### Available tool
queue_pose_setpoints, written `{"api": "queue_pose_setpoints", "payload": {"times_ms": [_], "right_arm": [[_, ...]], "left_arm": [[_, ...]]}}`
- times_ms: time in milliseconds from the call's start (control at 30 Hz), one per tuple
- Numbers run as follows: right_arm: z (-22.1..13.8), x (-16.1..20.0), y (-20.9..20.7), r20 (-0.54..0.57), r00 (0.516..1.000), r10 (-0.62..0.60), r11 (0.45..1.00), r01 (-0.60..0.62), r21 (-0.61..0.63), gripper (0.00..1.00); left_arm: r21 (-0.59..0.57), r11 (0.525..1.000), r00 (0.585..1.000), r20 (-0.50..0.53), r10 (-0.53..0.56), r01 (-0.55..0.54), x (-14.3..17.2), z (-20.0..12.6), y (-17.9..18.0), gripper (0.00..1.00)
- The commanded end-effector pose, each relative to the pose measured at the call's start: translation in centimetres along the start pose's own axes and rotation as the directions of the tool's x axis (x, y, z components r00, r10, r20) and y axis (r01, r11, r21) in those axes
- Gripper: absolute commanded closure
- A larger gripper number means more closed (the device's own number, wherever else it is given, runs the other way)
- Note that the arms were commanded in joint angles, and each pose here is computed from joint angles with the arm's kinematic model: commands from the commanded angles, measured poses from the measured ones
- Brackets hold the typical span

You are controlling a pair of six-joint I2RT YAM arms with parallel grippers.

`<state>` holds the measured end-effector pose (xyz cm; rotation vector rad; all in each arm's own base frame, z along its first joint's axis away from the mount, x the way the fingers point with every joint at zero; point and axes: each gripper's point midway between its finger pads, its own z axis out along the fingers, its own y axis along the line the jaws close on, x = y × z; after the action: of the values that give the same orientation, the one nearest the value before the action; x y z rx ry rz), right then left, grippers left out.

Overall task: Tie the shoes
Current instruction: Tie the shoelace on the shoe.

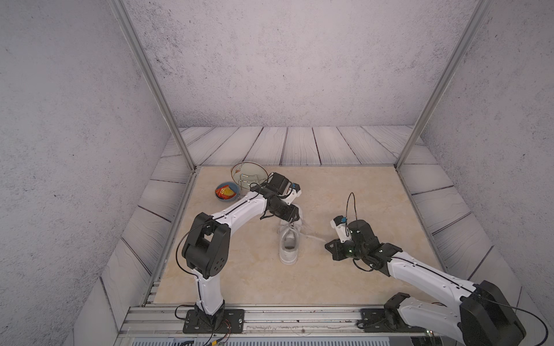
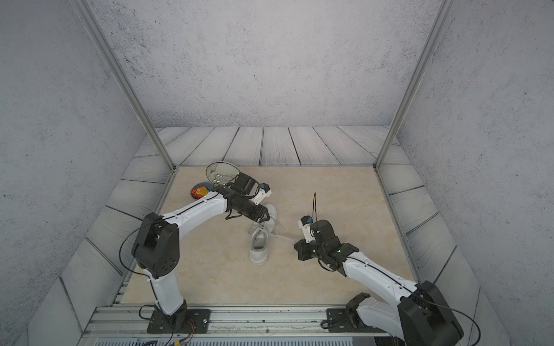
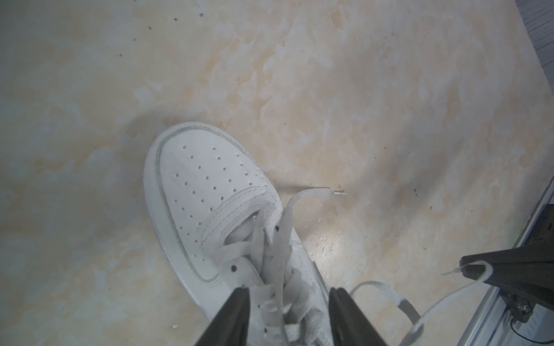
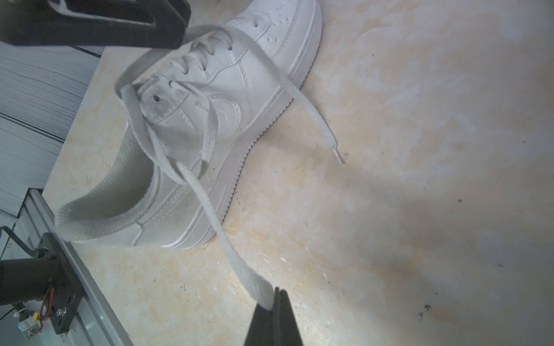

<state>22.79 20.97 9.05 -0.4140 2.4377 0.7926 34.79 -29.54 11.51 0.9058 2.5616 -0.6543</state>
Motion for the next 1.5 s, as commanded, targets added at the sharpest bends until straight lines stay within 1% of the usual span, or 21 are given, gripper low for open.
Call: {"api": "queue_pose_setpoints", "payload": {"times_ms": [0, 167, 267, 500, 600, 700, 833, 900, 1000, 1067, 1133, 1300, 1467], "right_arm": [[-0.5, -1.1, 0.4, 0.042, 0.999, -0.011, 1.000, 0.011, 0.002, 1.00], [-0.6, -1.1, 0.3, 0.045, 0.999, -0.014, 1.000, 0.014, 0.006, 1.00], [-0.5, -1.1, 0.3, 0.043, 0.999, -0.015, 1.000, 0.014, 0.009, 1.00], [-1.0, -1.8, 0.2, 0.051, 0.998, -0.045, 0.998, 0.043, 0.036, 1.00], [-1.8, -2.9, 0.3, 0.075, 0.995, -0.073, 0.996, 0.068, 0.061, 1.00], [-2.9, -5.0, 1.1, 0.127, 0.987, -0.102, 0.993, 0.095, 0.066, 1.00], [-4.7, -8.6, 2.4, 0.214, 0.964, -0.157, 0.986, 0.142, 0.084, 1.00], [-5.4, -10.2, 3.1, 0.255, 0.948, -0.189, 0.981, 0.170, 0.094, 1.00], [-6.2, -12.4, 3.7, 0.302, 0.927, -0.224, 0.974, 0.199, 0.111, 1.00], [-6.5, -13.3, 3.8, 0.313, 0.919, -0.240, 0.969, 0.208, 0.134, 1.00], [-6.7, -14.1, 3.7, 0.321, 0.913, -0.253, 0.964, 0.211, 0.159, 1.00], [-6.9, -15.2, 3.4, 0.331, 0.906, -0.265, 0.957, 0.206, 0.202, 1.00], [-7.1, -15.2, 1.9, 0.315, 0.912, -0.262, 0.945, 0.176, 0.275, 1.00]], "left_arm": [[-0.015, 1.000, 0.999, -0.052, 0.014, -0.015, 0.7, 0.0, 0.3, 0.57], [-0.005, 1.000, 0.999, -0.048, 0.014, -0.014, 0.6, 0.0, 0.2, 0.66], [0.013, 1.000, 0.999, -0.033, 0.021, -0.020, 0.3, -0.2, -0.2, 0.74], [0.045, 0.998, 0.998, 0.047, 0.050, -0.052, -1.3, -1.8, -1.4, 0.99], [0.026, 0.996, 0.991, 0.106, 0.078, -0.081, -2.3, -3.3, -1.8, 1.00], [-0.002, 0.993, 0.973, 0.199, 0.115, -0.117, -3.4, -5.5, -2.3, 1.00], [-0.060, 0.986, 0.929, 0.332, 0.165, -0.153, -4.6, -9.0, -2.9, 1.00], [-0.109, 0.983, 0.902, 0.394, 0.177, -0.145, -5.0, -10.7, -2.7, 1.00], [-0.176, 0.978, 0.854, 0.486, 0.185, -0.112, -4.9, -12.5, -2.2, 1.00], [-0.212, 0.973, 0.826, 0.529, 0.196, -0.095, -4.7, -13.5, -1.9, 1.00], [-0.256, 0.966, 0.803, 0.566, 0.185, -0.043, -4.4, -14.5, -1.0, 1.00], [-0.320, 0.940, 0.786, 0.609, 0.108, 0.119, -3.2, -15.5, 1.4, 1.00], [-0.369, 0.903, 0.772, 0.631, 0.069, 0.221, -2.2, -16.0, 3.3, 1.00]]}}
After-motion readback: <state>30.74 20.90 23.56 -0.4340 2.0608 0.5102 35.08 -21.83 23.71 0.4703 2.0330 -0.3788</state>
